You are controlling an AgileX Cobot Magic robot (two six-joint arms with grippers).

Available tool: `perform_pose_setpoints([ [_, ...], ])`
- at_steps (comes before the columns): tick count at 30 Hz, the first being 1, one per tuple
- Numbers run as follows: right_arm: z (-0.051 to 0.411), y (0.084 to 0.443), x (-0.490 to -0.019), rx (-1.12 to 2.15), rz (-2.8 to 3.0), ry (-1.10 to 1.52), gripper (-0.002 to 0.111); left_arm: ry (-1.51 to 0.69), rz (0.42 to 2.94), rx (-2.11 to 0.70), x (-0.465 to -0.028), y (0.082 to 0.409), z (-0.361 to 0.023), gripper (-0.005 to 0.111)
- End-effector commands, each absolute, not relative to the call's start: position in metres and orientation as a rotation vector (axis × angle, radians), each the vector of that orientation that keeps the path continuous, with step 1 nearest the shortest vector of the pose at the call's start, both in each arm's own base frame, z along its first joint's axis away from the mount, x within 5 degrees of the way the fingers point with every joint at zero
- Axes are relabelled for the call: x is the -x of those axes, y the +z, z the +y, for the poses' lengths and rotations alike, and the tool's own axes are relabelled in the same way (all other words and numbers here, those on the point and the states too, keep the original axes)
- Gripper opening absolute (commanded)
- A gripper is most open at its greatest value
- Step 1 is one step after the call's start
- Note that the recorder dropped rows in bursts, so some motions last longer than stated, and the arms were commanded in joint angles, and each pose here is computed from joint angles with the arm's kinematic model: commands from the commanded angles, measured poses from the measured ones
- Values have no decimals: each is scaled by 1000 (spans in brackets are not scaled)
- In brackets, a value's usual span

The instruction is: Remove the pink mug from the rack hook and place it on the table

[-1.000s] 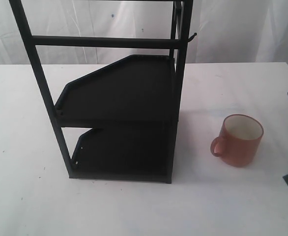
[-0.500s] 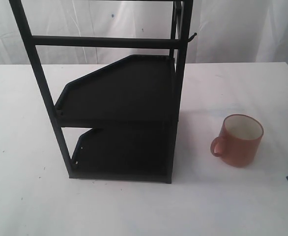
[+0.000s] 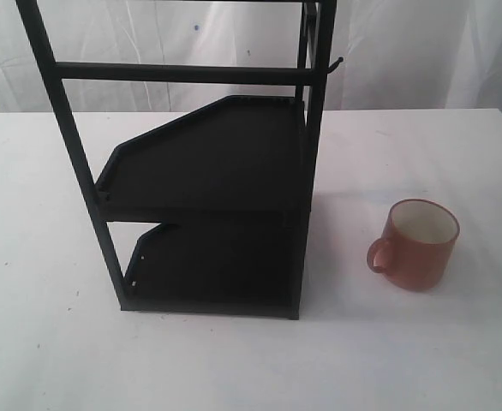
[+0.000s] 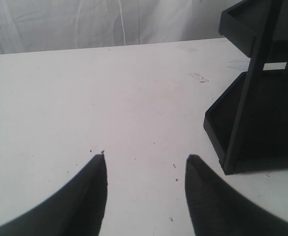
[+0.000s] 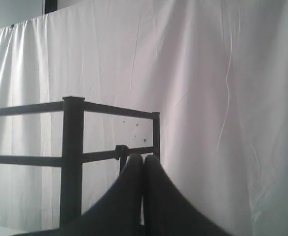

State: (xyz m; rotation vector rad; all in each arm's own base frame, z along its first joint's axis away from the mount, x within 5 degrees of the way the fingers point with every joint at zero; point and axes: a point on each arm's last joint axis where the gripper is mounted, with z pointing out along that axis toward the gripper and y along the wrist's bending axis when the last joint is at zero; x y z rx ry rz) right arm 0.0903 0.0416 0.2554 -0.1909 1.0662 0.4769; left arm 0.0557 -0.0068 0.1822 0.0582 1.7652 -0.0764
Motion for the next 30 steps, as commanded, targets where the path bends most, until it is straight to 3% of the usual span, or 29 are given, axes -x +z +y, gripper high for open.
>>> perform_pose_setpoints([
  [1,28,250,-84,51,1153,480,0,-86,1769,-50,-55,181,-7,53],
  [18,14,210,-62,145,1538,214,0,-86,1769,-50,-55,181,-7,53],
  [30,11,189,-54,78,1747,197,0,-86,1769,-50,-55,181,-7,53],
])
